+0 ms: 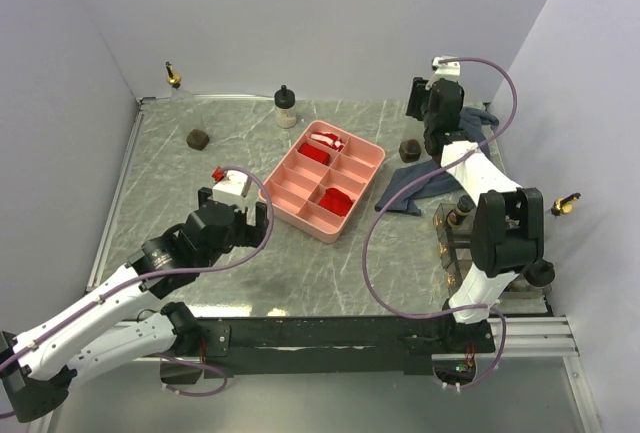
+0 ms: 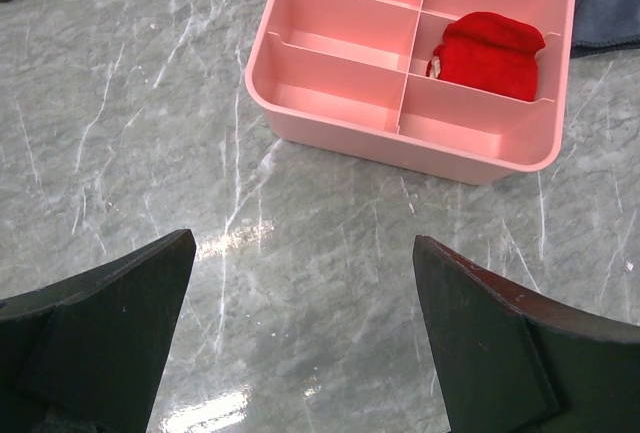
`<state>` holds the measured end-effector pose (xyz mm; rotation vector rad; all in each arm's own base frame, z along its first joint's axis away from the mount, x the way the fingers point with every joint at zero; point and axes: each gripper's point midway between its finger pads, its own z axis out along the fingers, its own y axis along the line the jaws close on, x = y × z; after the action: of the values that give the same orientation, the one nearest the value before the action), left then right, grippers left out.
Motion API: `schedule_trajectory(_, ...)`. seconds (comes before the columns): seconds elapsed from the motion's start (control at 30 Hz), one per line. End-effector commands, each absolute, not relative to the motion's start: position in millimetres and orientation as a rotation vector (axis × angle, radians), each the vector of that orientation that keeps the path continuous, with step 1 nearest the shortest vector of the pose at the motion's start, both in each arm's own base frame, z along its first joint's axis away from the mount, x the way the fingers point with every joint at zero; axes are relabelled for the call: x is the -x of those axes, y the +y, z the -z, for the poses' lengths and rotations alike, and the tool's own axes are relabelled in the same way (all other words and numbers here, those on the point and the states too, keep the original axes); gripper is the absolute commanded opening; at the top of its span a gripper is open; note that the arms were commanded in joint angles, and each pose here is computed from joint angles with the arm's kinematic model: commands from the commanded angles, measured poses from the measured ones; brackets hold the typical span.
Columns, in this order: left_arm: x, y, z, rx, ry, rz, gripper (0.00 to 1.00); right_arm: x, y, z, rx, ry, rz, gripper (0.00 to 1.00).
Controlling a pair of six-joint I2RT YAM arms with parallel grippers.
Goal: Organize the condiment bottles
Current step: Pick up the bottle from the center of the board.
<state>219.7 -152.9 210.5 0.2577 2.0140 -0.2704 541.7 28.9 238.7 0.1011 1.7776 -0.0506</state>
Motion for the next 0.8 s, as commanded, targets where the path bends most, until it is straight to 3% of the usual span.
schedule_trajectory(0.0,-223,-150,-213,-0.259,2.000,0.251,0.97,-552,23,-272,-0.105,1.666,0.057,0.60)
schedule_trajectory(0.33,-223,-150,-211,-0.261,2.008,0.241,0.97,-564,19,-264,-0.102,1.677,0.053,0.55)
schedule_trajectory(0.63,-223,-149,-213,-0.254,2.002,0.241,0.97,-559,18,-302,-0.093,1.645,0.055,0.04)
schedule_trajectory(0.77,-223,-149,-213,-0.251,2.001,0.242,0.97,-546,20,-347,-0.142,1.567,0.000,0.00)
